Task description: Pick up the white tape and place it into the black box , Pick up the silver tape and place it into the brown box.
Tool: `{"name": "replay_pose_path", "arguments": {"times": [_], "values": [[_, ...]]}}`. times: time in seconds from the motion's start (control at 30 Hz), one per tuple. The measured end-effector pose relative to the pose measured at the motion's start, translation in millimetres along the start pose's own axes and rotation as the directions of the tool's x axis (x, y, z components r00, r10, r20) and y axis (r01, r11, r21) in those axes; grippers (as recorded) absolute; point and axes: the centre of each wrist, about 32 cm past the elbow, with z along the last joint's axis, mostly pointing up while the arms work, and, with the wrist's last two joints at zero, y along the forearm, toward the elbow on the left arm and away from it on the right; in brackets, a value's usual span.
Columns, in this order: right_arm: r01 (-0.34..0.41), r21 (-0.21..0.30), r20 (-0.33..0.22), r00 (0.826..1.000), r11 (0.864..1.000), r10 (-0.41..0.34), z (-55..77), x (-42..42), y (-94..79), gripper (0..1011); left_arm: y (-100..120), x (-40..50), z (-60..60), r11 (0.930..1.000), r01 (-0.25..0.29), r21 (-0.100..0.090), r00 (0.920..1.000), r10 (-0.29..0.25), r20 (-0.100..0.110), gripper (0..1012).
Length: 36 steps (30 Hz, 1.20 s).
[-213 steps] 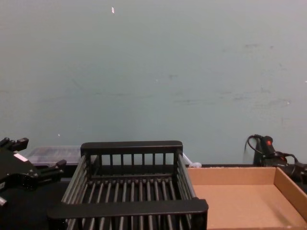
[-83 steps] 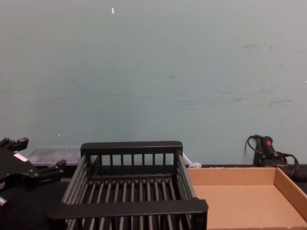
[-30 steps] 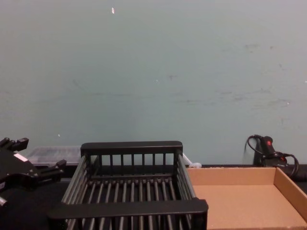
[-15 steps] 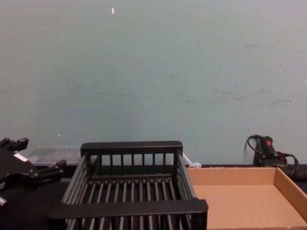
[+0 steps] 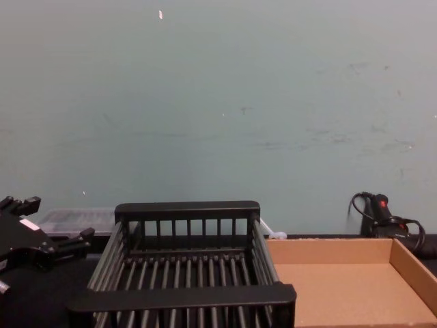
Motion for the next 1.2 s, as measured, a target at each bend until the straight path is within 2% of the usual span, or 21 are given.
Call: {"name": "replay_pose_path", "arguments": {"times": [0.03, 0.13, 0.8, 0.97, 1.2], "values": [[0.000, 0.000, 0.000, 1.000, 1.000, 0.000, 0.0, 0.0, 0.0, 130, 0.0, 0.0, 0.0, 1.0000, 0.000, 0.000, 1.0000, 0.000, 0.000, 1001], [0.000, 0.000, 0.000, 1.000, 1.000, 0.000, 0.0, 0.0, 0.0, 92, 0.0, 0.0, 0.0, 1.0000, 0.000, 0.000, 1.0000, 0.000, 0.000, 1001], [-0.001, 0.000, 0.001, 1.000, 1.000, 0.001, 0.0, 0.0, 0.0, 90, 0.0, 0.0, 0.0, 1.0000, 0.000, 0.000, 1.0000, 0.000, 0.000, 1001], [-0.014, 0.015, 0.010, 1.000, 1.000, 0.014, 1.1, 1.8, -1.5, 90, 0.0, 0.0, 0.0, 1.0000, 0.000, 0.000, 1.0000, 0.000, 0.000, 1001], [-0.046, 0.066, 0.005, 0.999, 0.997, 0.046, 9.3, 4.7, -5.9, 90, 0.0, 0.0, 0.0, 1.0000, 0.000, 0.000, 1.0000, 0.000, 0.000, 1001]]}}
